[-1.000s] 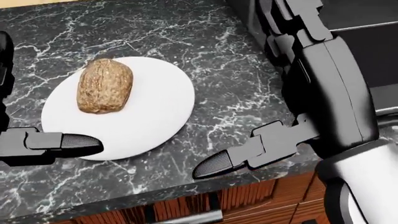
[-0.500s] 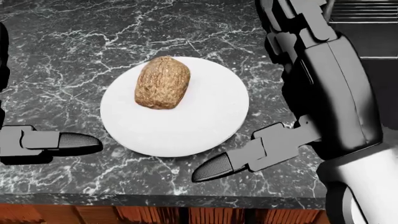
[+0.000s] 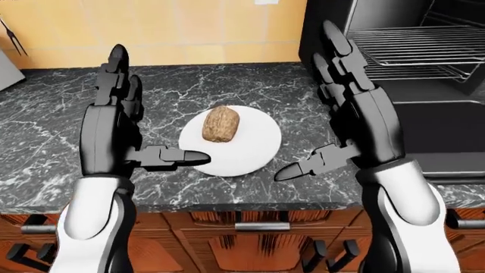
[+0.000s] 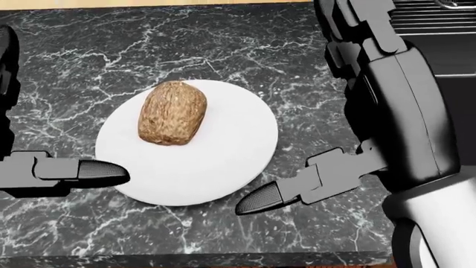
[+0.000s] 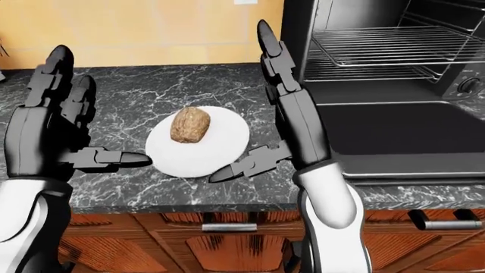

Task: Place the bread on the top rack of the toaster oven.

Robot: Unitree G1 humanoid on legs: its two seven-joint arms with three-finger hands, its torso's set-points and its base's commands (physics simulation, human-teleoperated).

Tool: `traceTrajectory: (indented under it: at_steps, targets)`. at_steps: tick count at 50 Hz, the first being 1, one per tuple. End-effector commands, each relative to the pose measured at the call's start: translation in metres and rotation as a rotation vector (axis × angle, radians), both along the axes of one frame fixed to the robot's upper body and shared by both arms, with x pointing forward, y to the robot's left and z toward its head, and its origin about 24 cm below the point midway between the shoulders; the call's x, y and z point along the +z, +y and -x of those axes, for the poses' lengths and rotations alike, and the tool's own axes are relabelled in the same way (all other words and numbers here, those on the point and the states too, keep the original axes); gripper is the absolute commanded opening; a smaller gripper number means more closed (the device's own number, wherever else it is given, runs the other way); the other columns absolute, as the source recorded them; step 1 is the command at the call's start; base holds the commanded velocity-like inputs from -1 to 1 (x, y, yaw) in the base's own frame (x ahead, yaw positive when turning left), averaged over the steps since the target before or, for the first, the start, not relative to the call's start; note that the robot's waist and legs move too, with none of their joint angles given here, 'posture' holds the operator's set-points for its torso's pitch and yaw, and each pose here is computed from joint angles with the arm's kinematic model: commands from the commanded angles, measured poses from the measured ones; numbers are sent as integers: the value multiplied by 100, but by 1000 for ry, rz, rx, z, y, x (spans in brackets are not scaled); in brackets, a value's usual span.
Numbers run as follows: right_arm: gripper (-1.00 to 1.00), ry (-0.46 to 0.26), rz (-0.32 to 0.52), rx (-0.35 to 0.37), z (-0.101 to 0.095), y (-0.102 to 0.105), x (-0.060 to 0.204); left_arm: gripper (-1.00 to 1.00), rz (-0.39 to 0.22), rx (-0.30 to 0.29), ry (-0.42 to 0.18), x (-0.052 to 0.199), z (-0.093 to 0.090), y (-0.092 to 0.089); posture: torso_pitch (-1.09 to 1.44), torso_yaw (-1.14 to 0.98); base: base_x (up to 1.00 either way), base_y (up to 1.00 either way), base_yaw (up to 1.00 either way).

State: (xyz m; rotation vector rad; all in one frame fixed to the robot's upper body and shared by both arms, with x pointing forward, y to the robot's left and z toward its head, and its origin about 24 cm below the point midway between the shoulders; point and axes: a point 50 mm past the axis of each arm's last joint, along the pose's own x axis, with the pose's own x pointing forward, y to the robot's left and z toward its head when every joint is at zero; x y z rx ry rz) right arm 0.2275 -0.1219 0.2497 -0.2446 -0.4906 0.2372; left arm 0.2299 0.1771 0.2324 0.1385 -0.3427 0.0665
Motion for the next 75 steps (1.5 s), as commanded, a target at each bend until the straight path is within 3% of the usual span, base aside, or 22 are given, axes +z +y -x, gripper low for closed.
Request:
traceTrajectory:
  at_steps: [1,6,19,21,31,41,52,57,64,75]
  targets:
    - [100,-49,-4,-6,1,-1,5,100,-14,0,-67,11,4,-1,0,0,23,0,0]
    - [100,-51,-46,-1,2,-2,6,100,-15,0,-70,12,4,-1,0,0,9,0,0]
    - [100,-47,19,31,6,7,7,100,-10,6,-69,9,6,2,0,0,0,0,0]
    - [100,-32,-3,31,5,7,7,100,-9,7,-68,8,6,2,0,0,0,0,0]
    - [100,19,52,45,1,16,8,100,-8,6,-66,7,5,2,0,0,0,0,0]
    - [100,114,148,28,-35,30,28,100,-9,1,-67,9,3,1,0,0,0,0,0]
    - [100,105,192,23,-71,39,58,100,0,3,-77,11,4,3,0,0,0,0,0]
    - [100,105,198,11,-104,41,61,100,18,4,-84,13,5,4,0,0,0,0,0]
    - [100,129,222,-1,-136,41,63,100,22,1,-81,11,7,5,0,0,0,0,0]
    - [100,158,306,4,-162,42,72,100,44,-7,-79,13,9,4,0,2,0,0,0]
